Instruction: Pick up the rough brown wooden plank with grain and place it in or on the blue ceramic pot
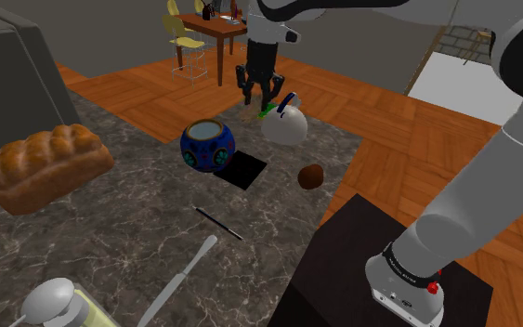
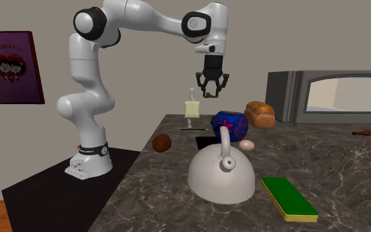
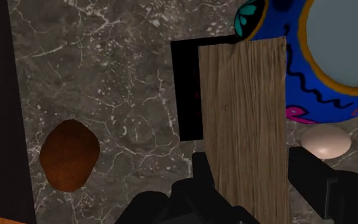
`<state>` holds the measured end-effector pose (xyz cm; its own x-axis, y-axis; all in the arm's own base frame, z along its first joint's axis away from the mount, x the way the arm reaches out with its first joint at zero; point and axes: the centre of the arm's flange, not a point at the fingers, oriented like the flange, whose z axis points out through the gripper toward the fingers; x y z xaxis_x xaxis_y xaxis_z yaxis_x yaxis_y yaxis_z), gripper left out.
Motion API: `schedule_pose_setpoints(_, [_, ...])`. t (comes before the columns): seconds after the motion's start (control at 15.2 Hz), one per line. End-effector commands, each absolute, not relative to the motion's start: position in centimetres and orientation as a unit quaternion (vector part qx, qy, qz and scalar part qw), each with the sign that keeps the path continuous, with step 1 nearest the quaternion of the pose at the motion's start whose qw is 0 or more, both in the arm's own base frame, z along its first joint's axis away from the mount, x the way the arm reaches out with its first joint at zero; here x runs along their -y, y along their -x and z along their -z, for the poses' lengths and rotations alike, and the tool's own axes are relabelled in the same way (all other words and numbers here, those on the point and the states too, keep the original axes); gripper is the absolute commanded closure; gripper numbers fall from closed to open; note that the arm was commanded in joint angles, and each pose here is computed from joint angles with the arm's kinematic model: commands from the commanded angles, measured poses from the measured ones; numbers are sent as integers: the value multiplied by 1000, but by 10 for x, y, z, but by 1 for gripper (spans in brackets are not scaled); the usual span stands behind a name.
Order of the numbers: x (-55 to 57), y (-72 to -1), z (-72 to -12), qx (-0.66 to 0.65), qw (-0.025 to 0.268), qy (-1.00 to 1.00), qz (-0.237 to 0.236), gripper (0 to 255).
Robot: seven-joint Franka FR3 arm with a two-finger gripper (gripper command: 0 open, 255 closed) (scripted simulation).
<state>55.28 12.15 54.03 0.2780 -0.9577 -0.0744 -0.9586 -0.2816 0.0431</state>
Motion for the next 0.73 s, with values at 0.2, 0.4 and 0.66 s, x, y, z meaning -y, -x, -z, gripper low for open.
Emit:
schedule_pose_setpoints(0.2, [-173, -594, -542, -600, 5, 799, -43, 255])
schedule_pose_setpoints(0.4, [-204, -619, -543, -600, 5, 799, -43, 255])
schedule_pose_setpoints(0.66, [-231, -639, -538, -600, 5, 799, -43, 255])
